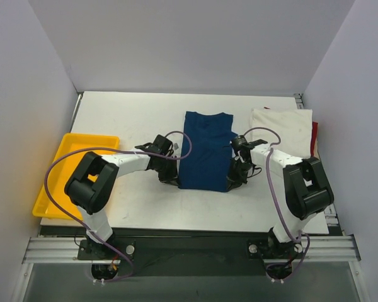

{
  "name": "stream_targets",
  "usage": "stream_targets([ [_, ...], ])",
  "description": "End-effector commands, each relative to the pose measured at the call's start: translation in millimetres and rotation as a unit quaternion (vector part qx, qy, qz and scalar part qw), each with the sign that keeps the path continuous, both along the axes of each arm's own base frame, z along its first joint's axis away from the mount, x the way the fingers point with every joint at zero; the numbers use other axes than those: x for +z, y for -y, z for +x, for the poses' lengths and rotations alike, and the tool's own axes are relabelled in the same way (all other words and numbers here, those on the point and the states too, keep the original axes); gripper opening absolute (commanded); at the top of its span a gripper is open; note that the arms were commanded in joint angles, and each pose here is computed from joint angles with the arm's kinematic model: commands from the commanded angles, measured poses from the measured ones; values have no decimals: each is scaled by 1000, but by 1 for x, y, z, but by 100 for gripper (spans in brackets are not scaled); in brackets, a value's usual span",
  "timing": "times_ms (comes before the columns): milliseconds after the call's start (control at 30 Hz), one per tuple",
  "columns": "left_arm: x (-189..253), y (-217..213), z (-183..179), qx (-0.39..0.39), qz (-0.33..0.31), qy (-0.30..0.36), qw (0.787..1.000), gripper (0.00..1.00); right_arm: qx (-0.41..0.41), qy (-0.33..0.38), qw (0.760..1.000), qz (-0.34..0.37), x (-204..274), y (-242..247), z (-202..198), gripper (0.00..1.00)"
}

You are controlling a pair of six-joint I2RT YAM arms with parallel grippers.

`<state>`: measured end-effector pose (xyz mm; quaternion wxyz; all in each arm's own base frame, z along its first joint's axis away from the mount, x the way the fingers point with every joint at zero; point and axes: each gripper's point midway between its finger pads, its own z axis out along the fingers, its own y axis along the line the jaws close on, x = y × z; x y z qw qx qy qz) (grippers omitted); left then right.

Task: Fold and stack the t-shirts
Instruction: Grab one side of the 2/3 rectangular tshirt with both arms

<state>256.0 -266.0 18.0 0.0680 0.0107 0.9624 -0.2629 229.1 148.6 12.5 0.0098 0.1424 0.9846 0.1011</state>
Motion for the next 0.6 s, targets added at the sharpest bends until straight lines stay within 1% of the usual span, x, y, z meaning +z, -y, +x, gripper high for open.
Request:
stream_targets([
  [0, 0, -19, -8, 8, 46, 6, 999, 0, -3, 1, 999, -41, 14, 24, -10, 0],
  [133, 6, -20, -8, 17, 45, 12, 999, 0, -2, 6, 999, -47, 19, 29, -13, 0],
  [333, 27, -5, -13, 4, 20, 29, 999, 0, 5, 8, 999, -39, 26, 28, -18, 0],
  [533, 47, -10, -24, 6, 23, 43, 999, 0, 13, -8, 999, -37, 30, 31, -42, 0],
  [567, 48, -14, -28, 6, 27, 34, 999, 0, 16, -16, 999, -40, 30, 33, -49, 0],
])
